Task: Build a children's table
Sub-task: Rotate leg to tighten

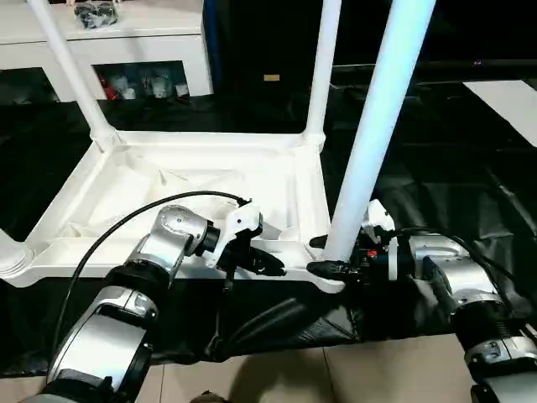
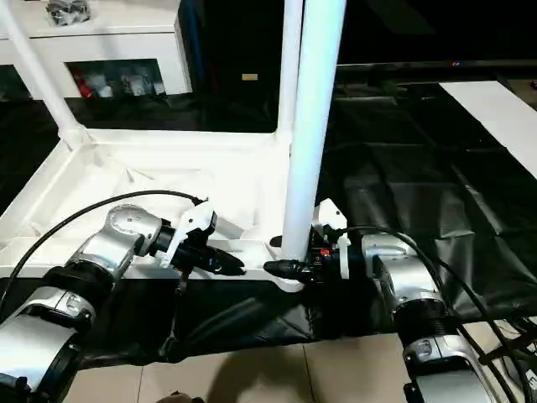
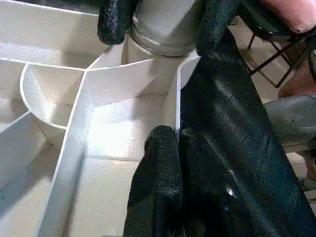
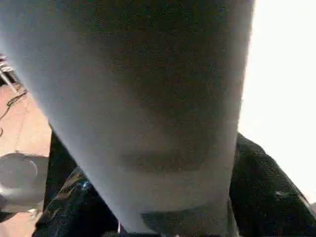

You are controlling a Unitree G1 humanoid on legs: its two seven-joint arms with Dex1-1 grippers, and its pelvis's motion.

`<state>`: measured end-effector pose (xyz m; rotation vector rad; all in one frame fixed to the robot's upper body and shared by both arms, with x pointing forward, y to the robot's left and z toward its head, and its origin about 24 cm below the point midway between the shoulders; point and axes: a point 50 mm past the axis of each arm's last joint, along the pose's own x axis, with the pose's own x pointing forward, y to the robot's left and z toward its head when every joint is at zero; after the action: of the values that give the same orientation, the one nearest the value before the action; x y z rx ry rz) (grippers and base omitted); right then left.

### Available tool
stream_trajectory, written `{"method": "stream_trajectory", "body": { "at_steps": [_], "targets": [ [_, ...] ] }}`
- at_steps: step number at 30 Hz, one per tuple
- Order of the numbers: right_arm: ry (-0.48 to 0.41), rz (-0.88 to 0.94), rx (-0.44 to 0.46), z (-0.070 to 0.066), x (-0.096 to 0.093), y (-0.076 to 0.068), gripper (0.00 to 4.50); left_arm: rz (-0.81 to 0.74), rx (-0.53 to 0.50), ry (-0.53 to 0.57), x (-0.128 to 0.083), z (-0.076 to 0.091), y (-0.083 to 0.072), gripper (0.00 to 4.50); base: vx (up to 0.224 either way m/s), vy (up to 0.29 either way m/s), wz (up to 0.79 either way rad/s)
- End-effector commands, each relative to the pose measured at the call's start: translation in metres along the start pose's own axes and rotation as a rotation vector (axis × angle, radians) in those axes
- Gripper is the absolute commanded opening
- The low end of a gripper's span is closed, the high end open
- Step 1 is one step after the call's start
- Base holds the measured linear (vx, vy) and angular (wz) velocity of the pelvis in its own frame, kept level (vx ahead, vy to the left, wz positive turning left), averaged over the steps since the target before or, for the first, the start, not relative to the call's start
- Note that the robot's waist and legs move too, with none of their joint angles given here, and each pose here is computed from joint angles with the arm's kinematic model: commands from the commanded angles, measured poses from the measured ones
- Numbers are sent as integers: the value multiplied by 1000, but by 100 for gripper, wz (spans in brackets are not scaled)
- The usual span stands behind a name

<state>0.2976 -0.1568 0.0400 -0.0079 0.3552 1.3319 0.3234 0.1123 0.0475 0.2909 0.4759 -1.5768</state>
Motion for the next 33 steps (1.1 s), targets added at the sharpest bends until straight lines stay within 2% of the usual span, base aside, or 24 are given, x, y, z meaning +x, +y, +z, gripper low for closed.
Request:
{"method": "stream_trajectory", "body": {
  "at_steps": [1, 4, 6, 12, 14, 16, 18, 21, 23, 24, 26, 27, 33],
  "targets": [
    [-29, -8, 33, -5, 31, 8, 252, 130, 35, -64, 14, 22, 10, 0, 0, 0, 0],
    [-6, -258, 34, -13, 36, -5, 244, 218, 5, -97, 23, 28, 14, 0, 0, 0, 0],
    [-14, -408, 66, -16, 40, -12, 236, 261, -19, -129, 33, 33, 15, 0, 0, 0, 0],
    [-56, -687, 180, -17, 59, -22, 210, 325, -61, -189, 63, 45, 13, 0, 0, 0, 0],
    [-58, -738, 164, -12, 75, -21, 210, 323, -51, -197, 80, 50, 6, 0, 0, 0, 0],
    [-70, -727, 138, -9, 78, -19, 210, 318, -46, -193, 82, 50, 5, 0, 0, 0, 0],
    [-89, -738, 77, -4, 80, -19, 262, 310, -35, -180, 82, 49, 4, 0, 0, 0, 0],
    [-121, -765, 41, 0, 70, -24, 283, 319, -21, -165, 76, 46, 6, 0, 0, 0, 0],
    [-123, -766, 19, 1, 62, -26, 318, 329, -13, -154, 73, 43, 7, 0, 0, 0, 0],
    [-123, -766, 19, 1, 62, -26, 318, 329, -13, -154, 73, 43, 7, 0, 0, 0, 0],
    [-137, -734, -7, 1, 49, -26, 327, 334, -10, -147, 69, 40, 8, 0, 0, 0, 0],
    [-147, -706, -12, 1, 43, -26, 348, 329, -9, -145, 68, 39, 8, 0, 0, 0, 0],
    [-158, -478, -40, -2, 14, -15, 396, 293, 10, -143, 58, 36, 9, 0, 0, 0, 0]
  ]
}}
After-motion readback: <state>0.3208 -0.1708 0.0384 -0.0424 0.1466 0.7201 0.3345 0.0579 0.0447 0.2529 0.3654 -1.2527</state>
